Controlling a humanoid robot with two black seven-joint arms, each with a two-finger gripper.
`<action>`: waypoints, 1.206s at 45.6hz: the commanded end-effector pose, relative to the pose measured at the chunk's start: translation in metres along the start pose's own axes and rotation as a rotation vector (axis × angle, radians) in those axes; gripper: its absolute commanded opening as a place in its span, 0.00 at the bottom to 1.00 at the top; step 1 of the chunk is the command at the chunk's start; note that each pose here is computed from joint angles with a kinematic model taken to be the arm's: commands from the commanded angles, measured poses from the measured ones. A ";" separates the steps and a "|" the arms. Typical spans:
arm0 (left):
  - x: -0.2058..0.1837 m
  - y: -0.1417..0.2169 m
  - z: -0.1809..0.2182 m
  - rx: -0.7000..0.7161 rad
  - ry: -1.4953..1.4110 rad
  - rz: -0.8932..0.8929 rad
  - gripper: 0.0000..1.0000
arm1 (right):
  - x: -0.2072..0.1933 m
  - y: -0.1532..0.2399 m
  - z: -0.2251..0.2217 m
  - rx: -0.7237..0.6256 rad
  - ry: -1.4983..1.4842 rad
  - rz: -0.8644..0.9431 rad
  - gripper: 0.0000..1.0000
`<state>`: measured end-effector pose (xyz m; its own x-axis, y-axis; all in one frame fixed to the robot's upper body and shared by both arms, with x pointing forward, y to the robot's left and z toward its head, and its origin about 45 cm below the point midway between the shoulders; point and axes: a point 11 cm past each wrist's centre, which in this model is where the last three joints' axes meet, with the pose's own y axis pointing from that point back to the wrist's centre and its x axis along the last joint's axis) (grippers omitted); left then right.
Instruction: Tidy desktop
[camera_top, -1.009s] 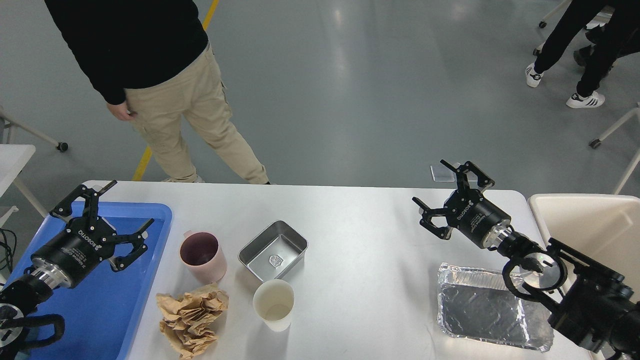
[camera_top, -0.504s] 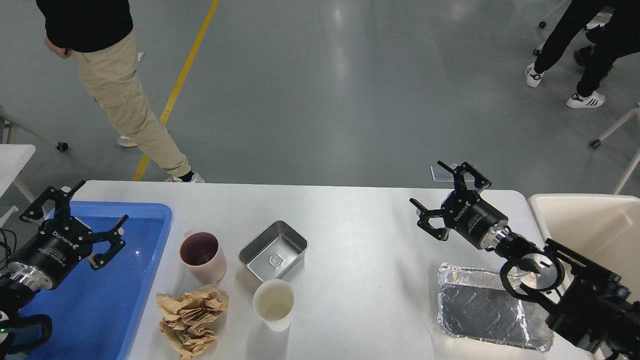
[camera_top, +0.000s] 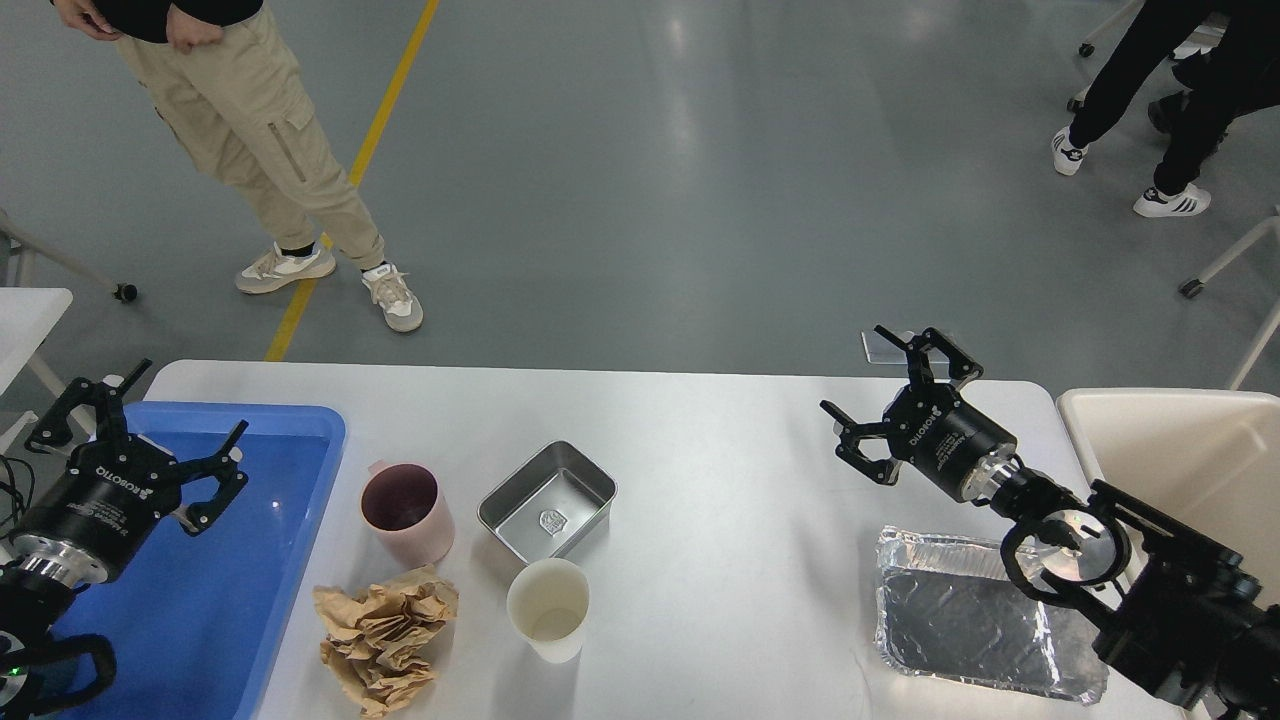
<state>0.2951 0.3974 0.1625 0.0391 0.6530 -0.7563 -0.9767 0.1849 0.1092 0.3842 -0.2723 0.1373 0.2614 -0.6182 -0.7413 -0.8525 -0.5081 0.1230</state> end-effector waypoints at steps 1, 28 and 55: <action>0.001 0.000 -0.005 0.006 0.020 0.006 0.97 | 0.003 0.003 0.001 -0.003 -0.001 0.008 1.00; 0.024 0.022 -0.010 0.328 -0.122 0.221 0.97 | 0.003 0.003 0.005 -0.008 -0.006 0.004 1.00; 0.015 0.084 0.137 0.522 -0.754 0.431 0.97 | -0.007 -0.005 0.024 -0.030 -0.025 -0.021 1.00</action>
<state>0.2431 0.5065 0.2230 -0.0266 0.9933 -0.1124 -0.7477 0.0549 0.6617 0.3767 -0.2515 0.1270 0.2699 -0.5931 -0.7585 -0.8327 -0.5394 0.1255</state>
